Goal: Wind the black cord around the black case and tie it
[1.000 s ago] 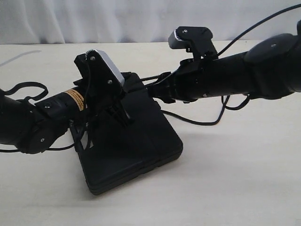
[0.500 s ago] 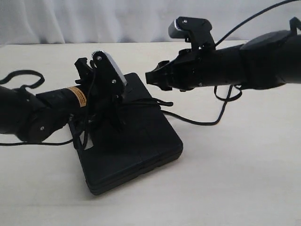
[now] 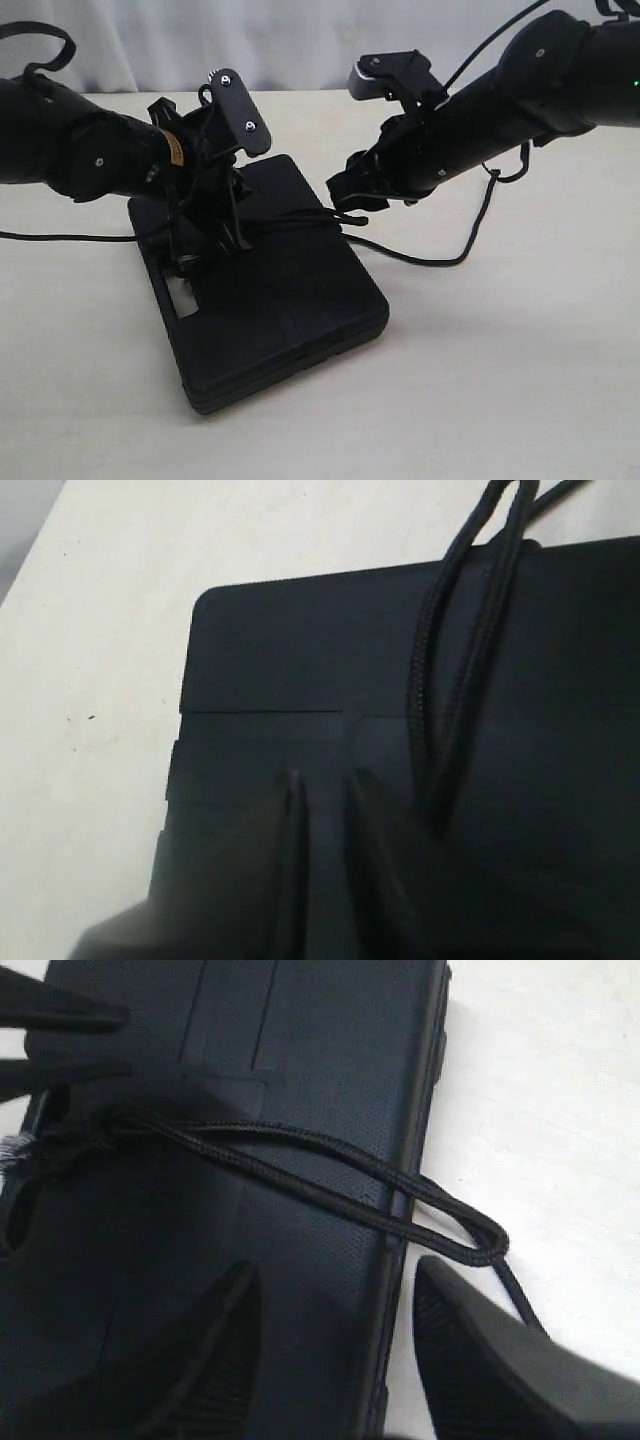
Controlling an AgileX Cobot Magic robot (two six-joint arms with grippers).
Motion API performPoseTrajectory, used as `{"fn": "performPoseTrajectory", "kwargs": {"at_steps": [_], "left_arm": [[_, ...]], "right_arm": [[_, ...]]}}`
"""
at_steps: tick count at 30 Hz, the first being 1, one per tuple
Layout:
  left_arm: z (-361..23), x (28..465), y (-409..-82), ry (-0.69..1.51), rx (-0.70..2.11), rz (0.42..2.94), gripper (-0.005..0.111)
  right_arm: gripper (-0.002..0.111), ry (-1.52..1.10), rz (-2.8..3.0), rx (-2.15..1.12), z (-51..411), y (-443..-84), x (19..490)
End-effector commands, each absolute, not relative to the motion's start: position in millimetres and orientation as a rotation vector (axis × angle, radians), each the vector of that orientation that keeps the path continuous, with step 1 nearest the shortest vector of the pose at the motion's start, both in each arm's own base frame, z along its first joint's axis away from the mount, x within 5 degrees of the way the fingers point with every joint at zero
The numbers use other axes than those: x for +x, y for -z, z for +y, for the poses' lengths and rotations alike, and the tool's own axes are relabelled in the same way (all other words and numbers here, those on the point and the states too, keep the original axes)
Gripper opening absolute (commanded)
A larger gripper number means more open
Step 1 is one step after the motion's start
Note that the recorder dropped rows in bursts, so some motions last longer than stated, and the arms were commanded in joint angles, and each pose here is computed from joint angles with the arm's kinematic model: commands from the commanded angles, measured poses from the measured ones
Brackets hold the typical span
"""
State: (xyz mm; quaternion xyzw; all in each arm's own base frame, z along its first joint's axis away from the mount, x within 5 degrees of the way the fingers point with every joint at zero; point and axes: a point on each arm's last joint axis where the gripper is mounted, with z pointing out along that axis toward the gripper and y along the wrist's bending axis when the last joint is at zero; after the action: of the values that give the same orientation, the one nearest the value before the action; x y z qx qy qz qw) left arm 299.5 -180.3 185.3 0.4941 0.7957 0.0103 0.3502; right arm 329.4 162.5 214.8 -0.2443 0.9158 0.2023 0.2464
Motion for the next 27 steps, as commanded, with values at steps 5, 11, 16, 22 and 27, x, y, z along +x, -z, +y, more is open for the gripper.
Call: {"fn": "performPoseTrajectory", "kwargs": {"at_steps": [5, 11, 16, 22, 27], "left_arm": [[-180, 293, -184, -0.054, 1.433, 2.061, 0.015], [-222, 267, -187, -0.011, 1.599, 1.87, 0.017], [-229, 271, -190, -0.066, 1.637, 1.716, 0.054], [-228, 287, -162, -0.137, 1.717, 1.631, 0.054], [-231, 289, -148, -0.157, 1.769, 1.584, 0.054]], "right_arm": [[0.046, -0.448, 2.438, -0.658, 156, -210, 335], [0.046, -0.433, 2.437, -0.677, 155, -210, 335], [0.046, -0.412, 2.435, -0.702, 154, -209, 335], [0.046, -0.411, 2.434, -0.704, 154, -209, 335], [0.046, -0.411, 2.434, -0.704, 154, -209, 335]]}}
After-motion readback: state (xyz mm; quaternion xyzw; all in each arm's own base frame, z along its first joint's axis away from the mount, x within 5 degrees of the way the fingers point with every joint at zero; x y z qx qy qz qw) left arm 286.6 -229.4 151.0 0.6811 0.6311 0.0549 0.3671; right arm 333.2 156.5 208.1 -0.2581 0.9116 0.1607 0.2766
